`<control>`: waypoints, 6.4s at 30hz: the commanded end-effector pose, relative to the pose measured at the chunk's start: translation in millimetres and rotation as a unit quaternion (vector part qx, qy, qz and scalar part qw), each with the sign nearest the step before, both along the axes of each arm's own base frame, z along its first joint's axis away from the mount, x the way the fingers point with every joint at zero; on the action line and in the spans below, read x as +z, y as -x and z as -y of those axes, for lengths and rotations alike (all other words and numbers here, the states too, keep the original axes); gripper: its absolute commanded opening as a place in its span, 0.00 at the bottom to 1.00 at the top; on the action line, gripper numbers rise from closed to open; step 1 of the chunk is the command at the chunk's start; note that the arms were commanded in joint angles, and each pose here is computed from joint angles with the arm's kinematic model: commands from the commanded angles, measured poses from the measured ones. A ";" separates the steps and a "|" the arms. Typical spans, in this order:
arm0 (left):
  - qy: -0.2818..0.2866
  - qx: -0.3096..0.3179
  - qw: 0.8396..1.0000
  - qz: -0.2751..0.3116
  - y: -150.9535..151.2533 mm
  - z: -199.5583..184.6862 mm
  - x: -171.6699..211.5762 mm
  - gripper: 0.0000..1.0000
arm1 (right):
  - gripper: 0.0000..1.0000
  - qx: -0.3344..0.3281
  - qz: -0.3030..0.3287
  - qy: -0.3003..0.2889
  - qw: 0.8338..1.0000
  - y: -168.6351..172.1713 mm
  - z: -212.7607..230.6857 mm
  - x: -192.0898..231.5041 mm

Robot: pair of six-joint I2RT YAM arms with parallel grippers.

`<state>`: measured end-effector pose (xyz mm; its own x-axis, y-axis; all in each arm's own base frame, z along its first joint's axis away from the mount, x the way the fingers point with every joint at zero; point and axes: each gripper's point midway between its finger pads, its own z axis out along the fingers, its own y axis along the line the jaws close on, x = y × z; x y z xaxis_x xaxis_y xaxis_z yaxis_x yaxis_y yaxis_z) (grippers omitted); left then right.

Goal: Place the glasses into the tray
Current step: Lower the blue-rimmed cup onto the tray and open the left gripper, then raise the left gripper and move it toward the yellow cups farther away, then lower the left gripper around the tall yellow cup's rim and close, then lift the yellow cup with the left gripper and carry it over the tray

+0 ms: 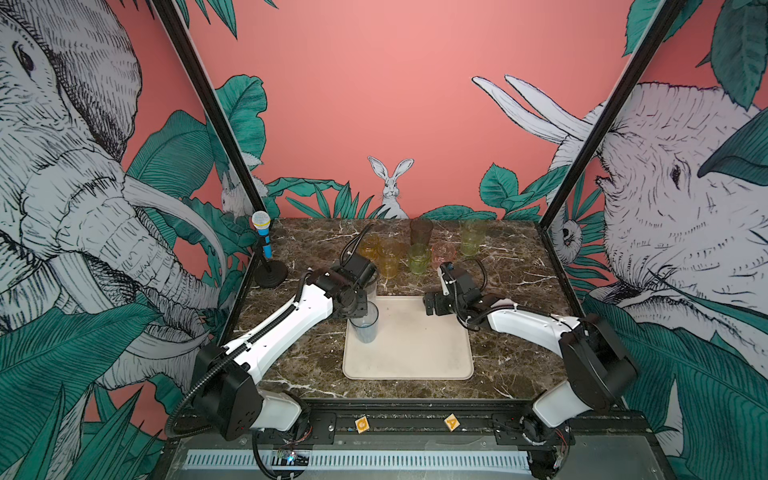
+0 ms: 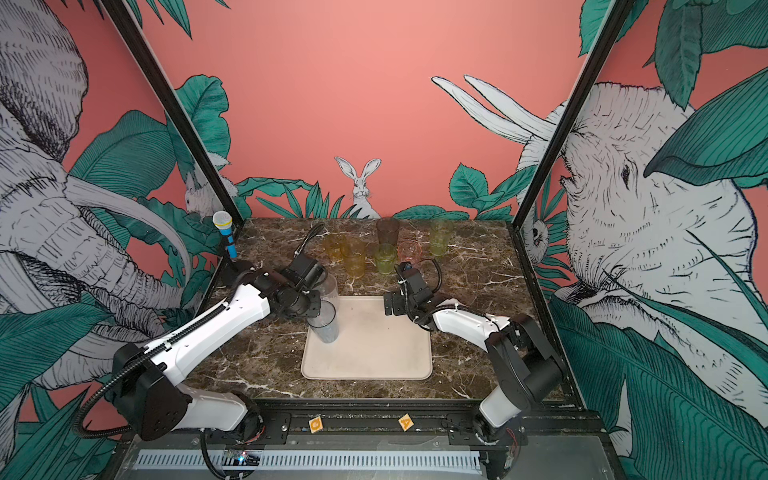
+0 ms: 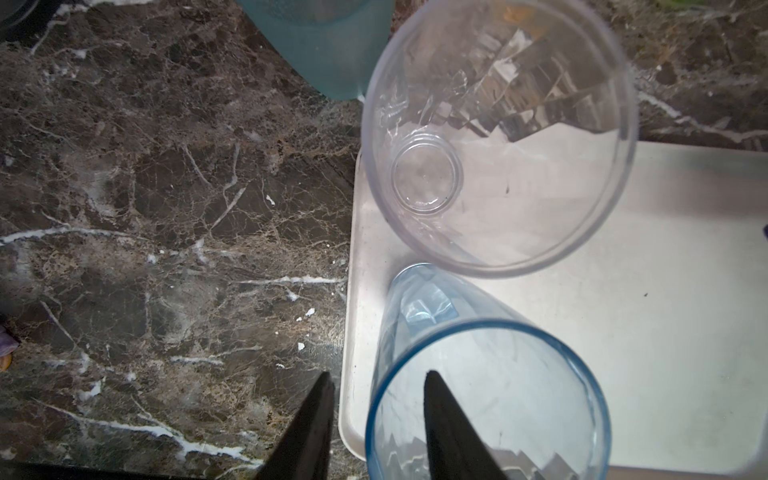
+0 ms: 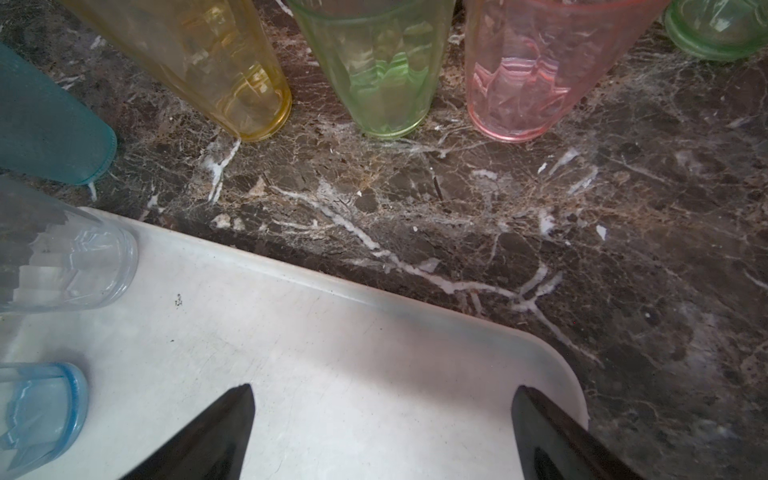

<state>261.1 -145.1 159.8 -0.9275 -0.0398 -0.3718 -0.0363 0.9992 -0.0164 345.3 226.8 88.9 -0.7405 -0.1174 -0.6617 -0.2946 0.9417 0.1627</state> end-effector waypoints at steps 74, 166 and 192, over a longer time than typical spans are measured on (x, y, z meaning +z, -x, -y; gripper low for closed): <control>0.026 -0.017 0.997 0.064 -197.9 77.8 35.4 0.64 | 0.99 -0.005 0.028 -0.022 0.999 -3.6 -0.6 18.0; -0.007 0.021 0.991 0.129 -11.4 -65.4 194.9 0.00 | 0.99 -0.002 0.009 -0.023 1.000 -4.7 -5.8 9.4; 0.017 0.007 0.999 -0.027 107.0 -90.0 114.6 0.00 | 0.99 0.002 -0.002 -0.033 0.999 -6.5 -12.6 3.9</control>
